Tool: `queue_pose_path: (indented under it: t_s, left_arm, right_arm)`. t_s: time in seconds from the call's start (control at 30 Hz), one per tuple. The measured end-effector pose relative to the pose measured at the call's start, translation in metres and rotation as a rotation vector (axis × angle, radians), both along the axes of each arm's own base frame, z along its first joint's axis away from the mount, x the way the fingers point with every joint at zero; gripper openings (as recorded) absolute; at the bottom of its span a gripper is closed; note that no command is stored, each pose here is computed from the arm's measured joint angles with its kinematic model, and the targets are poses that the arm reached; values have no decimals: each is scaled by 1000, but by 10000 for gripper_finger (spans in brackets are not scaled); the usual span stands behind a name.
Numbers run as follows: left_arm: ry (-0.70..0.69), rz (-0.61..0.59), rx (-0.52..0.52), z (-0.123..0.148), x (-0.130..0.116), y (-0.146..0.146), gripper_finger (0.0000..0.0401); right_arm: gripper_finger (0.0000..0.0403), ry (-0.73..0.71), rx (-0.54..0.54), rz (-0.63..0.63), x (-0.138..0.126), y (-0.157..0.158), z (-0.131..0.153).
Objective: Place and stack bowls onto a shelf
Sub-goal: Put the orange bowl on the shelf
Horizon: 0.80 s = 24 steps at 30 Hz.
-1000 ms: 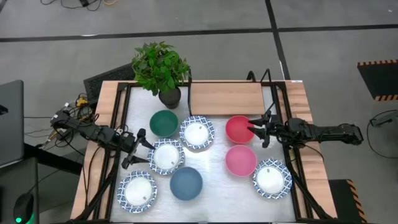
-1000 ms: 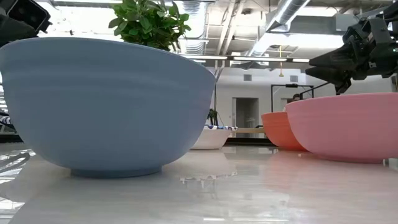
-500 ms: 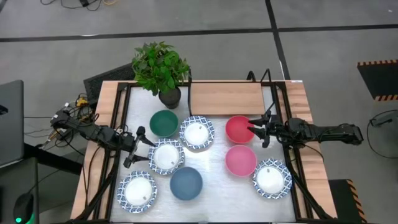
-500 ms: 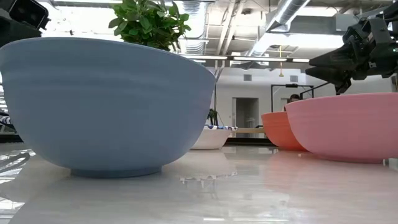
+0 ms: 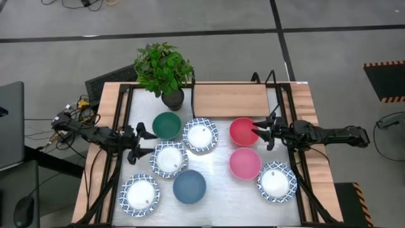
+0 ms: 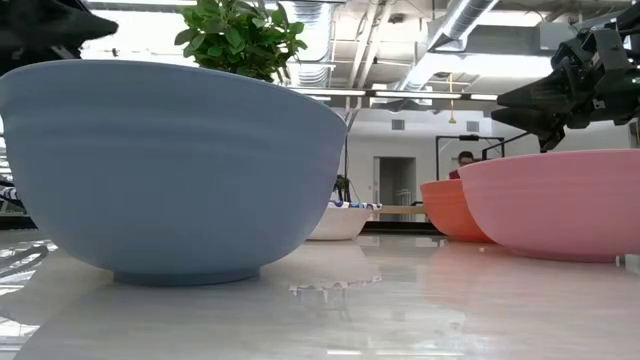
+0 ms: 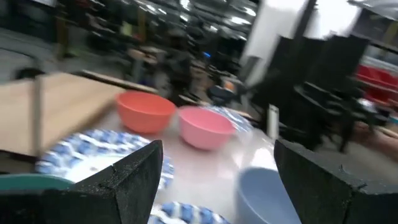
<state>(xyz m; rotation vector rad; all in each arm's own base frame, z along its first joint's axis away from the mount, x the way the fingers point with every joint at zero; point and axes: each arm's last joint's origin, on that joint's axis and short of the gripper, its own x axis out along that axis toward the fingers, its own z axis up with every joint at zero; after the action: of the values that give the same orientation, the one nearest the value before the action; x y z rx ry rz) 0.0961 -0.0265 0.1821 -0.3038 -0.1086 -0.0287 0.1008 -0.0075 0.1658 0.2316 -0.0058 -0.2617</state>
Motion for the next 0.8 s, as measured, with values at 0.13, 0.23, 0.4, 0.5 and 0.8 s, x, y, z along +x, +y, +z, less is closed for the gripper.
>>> queue_pose_path:
  t_s: [0.13, 0.23, 0.4, 0.5, 0.8]
  left_arm:
    - [2, 81, -21, 0, 0, 2, 293]
    - [6, 153, -32, 0, 0, 4, 293]
    - [4, 304, -121, -1, -1, 9, 293]
    - [27, 358, -134, -4, -1, 10, 293]
    - [29, 382, -132, -4, -2, 11, 293]
  right_arm:
    - [192, 0, 0, 0, 0, 0, 0]
    - [192, -34, 20, -1, 0, 0, 3]
    - [192, -128, 176, 2, 0, 0, 7]
    - [192, -132, 191, -4, 0, 0, 7]
    - [192, -223, 194, -12, -1, -2, 16]
